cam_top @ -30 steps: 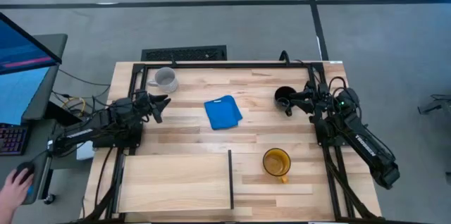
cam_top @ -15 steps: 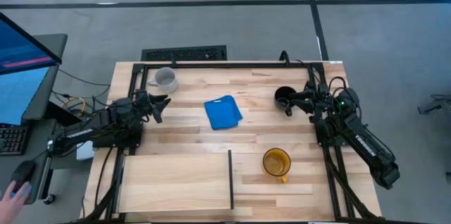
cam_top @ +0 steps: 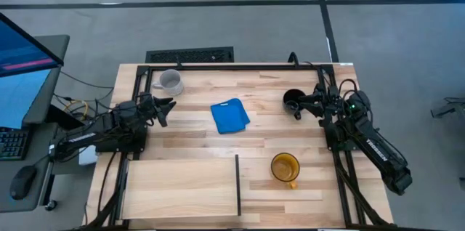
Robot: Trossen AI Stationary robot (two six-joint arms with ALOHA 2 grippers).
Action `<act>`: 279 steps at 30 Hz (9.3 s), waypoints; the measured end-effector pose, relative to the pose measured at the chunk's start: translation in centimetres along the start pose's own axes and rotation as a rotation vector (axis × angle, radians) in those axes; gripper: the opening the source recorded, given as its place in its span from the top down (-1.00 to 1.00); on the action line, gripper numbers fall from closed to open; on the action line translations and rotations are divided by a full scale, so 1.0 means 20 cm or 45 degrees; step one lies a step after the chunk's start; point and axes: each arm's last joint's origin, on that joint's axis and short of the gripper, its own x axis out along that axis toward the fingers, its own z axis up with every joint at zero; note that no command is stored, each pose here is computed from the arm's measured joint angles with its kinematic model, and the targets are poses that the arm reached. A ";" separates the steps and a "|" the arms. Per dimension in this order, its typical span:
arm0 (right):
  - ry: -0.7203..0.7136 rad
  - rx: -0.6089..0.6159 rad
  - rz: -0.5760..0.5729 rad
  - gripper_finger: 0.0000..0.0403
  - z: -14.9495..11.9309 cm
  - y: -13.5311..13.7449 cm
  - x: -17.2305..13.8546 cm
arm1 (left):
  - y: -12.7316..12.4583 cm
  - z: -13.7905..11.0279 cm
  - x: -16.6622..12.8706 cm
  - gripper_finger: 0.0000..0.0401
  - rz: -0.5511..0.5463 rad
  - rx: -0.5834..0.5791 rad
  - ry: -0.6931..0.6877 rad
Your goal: Stack small to large cups/mugs on shelf
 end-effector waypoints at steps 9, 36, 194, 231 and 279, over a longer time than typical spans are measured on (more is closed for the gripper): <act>0.000 0.000 0.000 0.16 0.00 0.00 0.00 | 0.00 0.00 0.00 0.37 0.000 0.000 0.001; 0.000 0.000 0.000 0.16 0.00 0.00 0.00 | 0.00 0.00 0.00 0.37 0.000 0.000 0.001; -0.121 0.067 -0.204 0.16 0.02 -0.02 0.00 | 0.02 0.01 0.00 0.37 0.204 0.044 -0.093; -0.402 -0.159 -0.205 0.16 0.29 0.14 -0.03 | 0.01 0.05 0.00 0.37 0.176 0.182 -0.183; -0.212 0.022 -0.320 0.24 0.56 0.32 -0.07 | -0.03 0.10 -0.01 0.37 -0.008 0.224 -0.272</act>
